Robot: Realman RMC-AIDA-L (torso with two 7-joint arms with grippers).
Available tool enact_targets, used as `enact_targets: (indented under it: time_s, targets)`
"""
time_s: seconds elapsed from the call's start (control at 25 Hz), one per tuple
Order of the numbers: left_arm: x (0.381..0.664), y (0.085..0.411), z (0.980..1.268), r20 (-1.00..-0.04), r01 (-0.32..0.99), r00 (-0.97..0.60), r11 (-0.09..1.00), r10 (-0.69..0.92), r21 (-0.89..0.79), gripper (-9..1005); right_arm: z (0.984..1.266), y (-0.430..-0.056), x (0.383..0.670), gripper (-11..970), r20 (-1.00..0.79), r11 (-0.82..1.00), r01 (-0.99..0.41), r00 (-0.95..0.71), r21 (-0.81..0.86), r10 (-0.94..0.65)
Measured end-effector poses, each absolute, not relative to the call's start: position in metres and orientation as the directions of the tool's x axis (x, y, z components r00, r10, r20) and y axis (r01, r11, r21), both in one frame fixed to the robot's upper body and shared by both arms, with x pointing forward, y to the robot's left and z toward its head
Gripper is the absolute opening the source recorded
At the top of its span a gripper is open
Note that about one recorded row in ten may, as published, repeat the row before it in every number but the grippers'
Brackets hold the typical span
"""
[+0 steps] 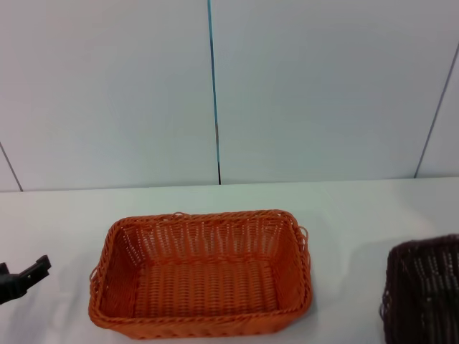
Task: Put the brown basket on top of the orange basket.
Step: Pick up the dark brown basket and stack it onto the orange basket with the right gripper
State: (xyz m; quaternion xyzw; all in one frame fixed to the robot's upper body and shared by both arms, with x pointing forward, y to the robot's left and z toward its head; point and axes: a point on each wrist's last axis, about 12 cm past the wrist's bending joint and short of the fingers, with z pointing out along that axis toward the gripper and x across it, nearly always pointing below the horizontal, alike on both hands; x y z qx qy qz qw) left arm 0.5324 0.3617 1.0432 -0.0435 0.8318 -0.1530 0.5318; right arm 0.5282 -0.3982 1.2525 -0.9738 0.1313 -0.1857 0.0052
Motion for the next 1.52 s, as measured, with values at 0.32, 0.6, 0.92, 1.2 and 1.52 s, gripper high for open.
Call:
enact_targets:
  time_s: [0.32,0.6,0.92,1.2,1.52]
  targets:
    - [0.54,0.352,1.038,-0.864,0.1,-0.437,0.942,-0.249,-0.321,906,1.264,-0.406,0.527,141,0.364,-0.941,-0.31,0.868,-0.136,-0.338]
    - [0.541,0.353,1.038,-0.863,0.093,-0.436,0.942,-0.254,-0.324,906,1.288,-0.406,0.554,141,0.38,-0.952,-0.275,0.873,-0.137,-0.307]
    - [0.541,0.352,1.037,-0.862,0.091,-0.438,0.941,-0.256,-0.326,905,1.306,-0.378,0.581,142,0.4,-0.969,-0.188,0.885,-0.162,-0.238]
    - [0.539,0.352,1.035,-0.858,0.087,-0.443,0.94,-0.26,-0.33,905,1.32,-0.35,0.599,142,0.432,-0.979,-0.107,0.885,-0.174,-0.173]
    - [0.537,0.352,1.032,-0.852,0.083,-0.451,0.939,-0.265,-0.335,905,1.33,-0.318,0.61,142,0.475,-0.984,-0.025,0.874,-0.175,-0.107]
